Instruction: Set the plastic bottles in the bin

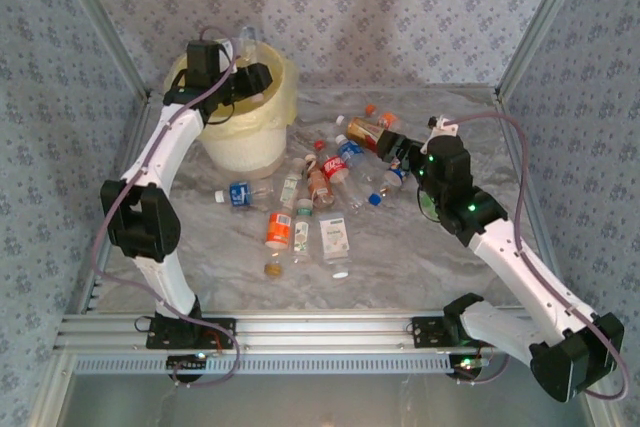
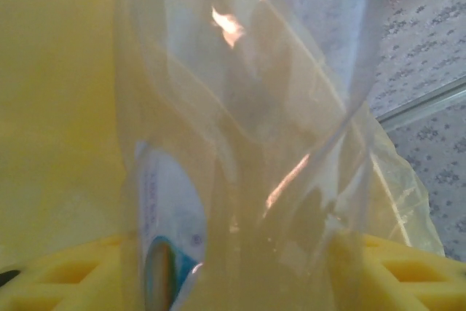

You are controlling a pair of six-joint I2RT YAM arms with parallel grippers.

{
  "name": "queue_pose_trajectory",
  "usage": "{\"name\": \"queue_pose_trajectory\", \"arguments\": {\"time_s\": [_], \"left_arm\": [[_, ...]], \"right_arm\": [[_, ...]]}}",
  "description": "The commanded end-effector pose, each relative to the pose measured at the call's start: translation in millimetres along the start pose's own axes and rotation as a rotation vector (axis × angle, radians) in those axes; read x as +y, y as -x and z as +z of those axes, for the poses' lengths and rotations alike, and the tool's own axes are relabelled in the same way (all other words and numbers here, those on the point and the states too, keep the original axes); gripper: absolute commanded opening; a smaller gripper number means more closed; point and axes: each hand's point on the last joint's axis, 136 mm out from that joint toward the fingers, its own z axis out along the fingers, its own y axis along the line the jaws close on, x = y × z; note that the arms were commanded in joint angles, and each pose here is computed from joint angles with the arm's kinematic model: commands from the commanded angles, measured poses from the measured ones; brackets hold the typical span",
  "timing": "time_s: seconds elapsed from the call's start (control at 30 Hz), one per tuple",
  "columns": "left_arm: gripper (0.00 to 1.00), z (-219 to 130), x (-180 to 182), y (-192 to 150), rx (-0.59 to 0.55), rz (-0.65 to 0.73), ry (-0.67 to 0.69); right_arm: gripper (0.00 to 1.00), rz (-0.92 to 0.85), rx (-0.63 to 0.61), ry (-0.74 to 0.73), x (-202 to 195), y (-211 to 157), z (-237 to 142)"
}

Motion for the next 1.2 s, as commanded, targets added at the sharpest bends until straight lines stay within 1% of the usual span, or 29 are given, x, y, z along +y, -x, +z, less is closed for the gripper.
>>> {"name": "queue_pose_trajectory", "arguments": {"time_s": [0.0,0.1,0.23,0.37,0.47,0.6,0.7,0.83,0.87,0.93,1.0,1.1,1.13,1.17], "left_arm": [[0.69,2.2,-11.7,-0.7,0.009,0.009,-0.067],[0.75,1.8,-11.3,-0.9,0.009,0.011,-0.064],[0.76,-0.8,-14.2,0.7,0.005,0.018,-0.072],[0.79,-7.7,-18.7,3.2,-0.005,0.031,-0.076],[0.81,-17.8,-20.4,7.7,-0.026,0.048,-0.055],[0.86,-42.0,-33.0,16.4,-0.070,0.078,-0.058],[0.89,-64.5,-48.5,22.0,-0.110,0.104,-0.091],[0.95,-90.8,-65.2,22.6,-0.160,0.132,-0.141],[0.96,-97.3,-70.0,21.4,-0.171,0.138,-0.161],[0.98,-108.6,-80.3,16.6,-0.179,0.155,-0.211],[0.98,-119.2,-90.5,6.2,-0.171,0.173,-0.270],[0.98,-131.0,-104.4,-15.0,-0.159,0.188,-0.351],[0.98,-134.4,-109.5,-23.6,-0.154,0.192,-0.379],[0.98,-138.4,-116.0,-34.6,-0.144,0.205,-0.414]], "right_arm": [[1.00,0.012,0.001,-0.032,-4.4,6.7,-2.9],[1.00,0.014,0.013,-0.056,-12.0,2.3,-0.6],[1.00,0.013,0.042,-0.100,-26.0,-6.0,1.7],[1.00,0.045,0.080,-0.168,-51.0,-18.0,1.3],[1.00,0.140,0.124,-0.265,-82.3,-31.4,-2.8],[1.00,0.322,0.221,-0.432,-139.3,-57.6,-14.5],[1.00,0.479,0.283,-0.521,-170.5,-79.8,-22.9],[1.00,0.673,0.294,-0.581,-191.2,-96.2,-25.3],[1.00,0.732,0.305,-0.626,-197.4,-104.4,-30.0],[1.00,0.842,0.289,-0.684,-205.4,-110.4,-33.9],[1.00,0.986,0.282,-0.752,-212.1,-121.7,-39.9],[1.00,1.136,0.276,-0.705,-210.2,-127.3,-28.9],[1.00,1.185,0.280,-0.710,-210.5,-130.8,-27.9],[1.00,1.227,0.262,-0.697,-211.6,-128.0,-22.9]]}}
